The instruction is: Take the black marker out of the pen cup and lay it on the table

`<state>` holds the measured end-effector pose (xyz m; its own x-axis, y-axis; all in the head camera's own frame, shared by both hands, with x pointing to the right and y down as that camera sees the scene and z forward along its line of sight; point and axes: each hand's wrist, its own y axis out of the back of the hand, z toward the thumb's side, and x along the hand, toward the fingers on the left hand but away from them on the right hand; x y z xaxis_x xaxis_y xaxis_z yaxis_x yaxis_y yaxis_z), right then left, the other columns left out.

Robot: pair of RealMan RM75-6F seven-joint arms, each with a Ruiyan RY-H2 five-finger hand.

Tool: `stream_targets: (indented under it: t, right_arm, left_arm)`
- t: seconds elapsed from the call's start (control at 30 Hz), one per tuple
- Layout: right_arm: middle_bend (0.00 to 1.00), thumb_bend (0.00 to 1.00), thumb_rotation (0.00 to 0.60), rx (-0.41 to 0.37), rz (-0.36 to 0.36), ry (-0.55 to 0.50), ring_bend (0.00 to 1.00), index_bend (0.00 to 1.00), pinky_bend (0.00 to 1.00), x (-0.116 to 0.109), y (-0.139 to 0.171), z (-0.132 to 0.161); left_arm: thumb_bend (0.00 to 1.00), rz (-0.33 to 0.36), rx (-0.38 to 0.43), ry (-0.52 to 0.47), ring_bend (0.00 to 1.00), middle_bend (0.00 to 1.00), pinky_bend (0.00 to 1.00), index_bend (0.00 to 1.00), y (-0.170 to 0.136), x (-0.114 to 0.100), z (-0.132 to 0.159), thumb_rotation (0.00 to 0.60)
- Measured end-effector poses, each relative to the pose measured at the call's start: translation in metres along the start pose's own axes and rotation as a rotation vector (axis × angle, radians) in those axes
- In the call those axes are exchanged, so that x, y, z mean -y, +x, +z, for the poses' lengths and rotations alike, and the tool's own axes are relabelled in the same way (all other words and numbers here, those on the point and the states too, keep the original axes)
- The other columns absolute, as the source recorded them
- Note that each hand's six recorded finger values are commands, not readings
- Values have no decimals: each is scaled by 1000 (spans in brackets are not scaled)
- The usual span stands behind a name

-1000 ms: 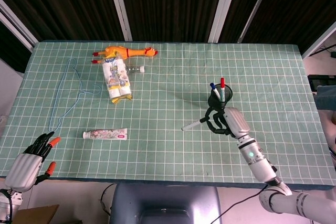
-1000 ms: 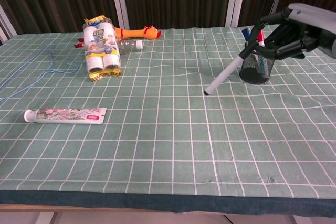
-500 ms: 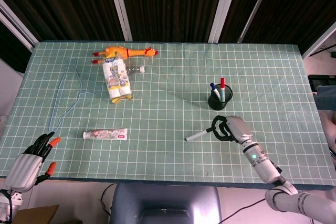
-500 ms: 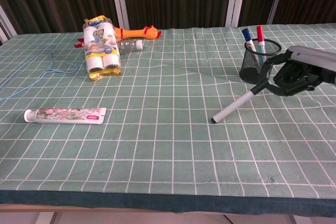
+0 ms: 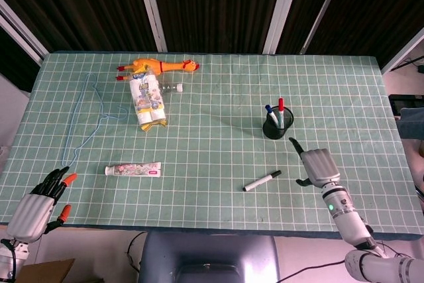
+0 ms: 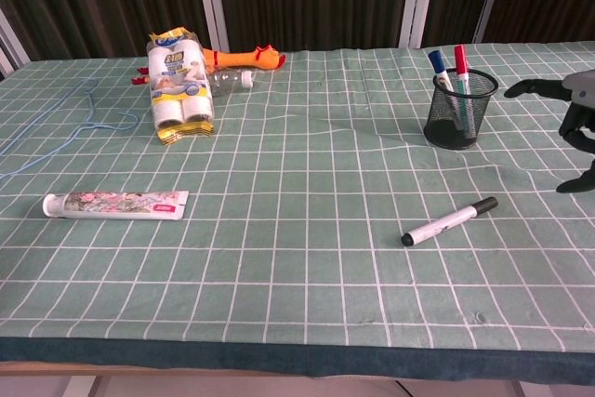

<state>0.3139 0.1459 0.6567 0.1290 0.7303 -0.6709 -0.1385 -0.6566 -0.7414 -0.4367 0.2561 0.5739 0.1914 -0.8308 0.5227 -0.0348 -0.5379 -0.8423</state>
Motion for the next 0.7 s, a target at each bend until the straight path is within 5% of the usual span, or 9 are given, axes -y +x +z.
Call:
stream_targets:
  t: [0.13,0.33,0.47,0.7]
  right_arm:
    - [493,213,600,26,-84,11,523,254,624,-16,16,-1]
    - [198,212,600,116,-276,-80,144,200,160,-44,64,-20]
    - [101,235,600,156,-298,-95,65,142,120,-42,89,-29]
    - [91,263,600,147,-337,-138,60,115,120,-32,109,-41]
  left_arm:
    - [451,-4,-2,2,14,9,302,142,0,0,0,600]
    - [451,-1,-3,3,14,9,302,143,-1,0,0,600]
    - [452,-2,2,5,15,9,302,143,-1,0,1,600]
    - [451,-2,0,11,14,9,302,143,-1,1,2,600]
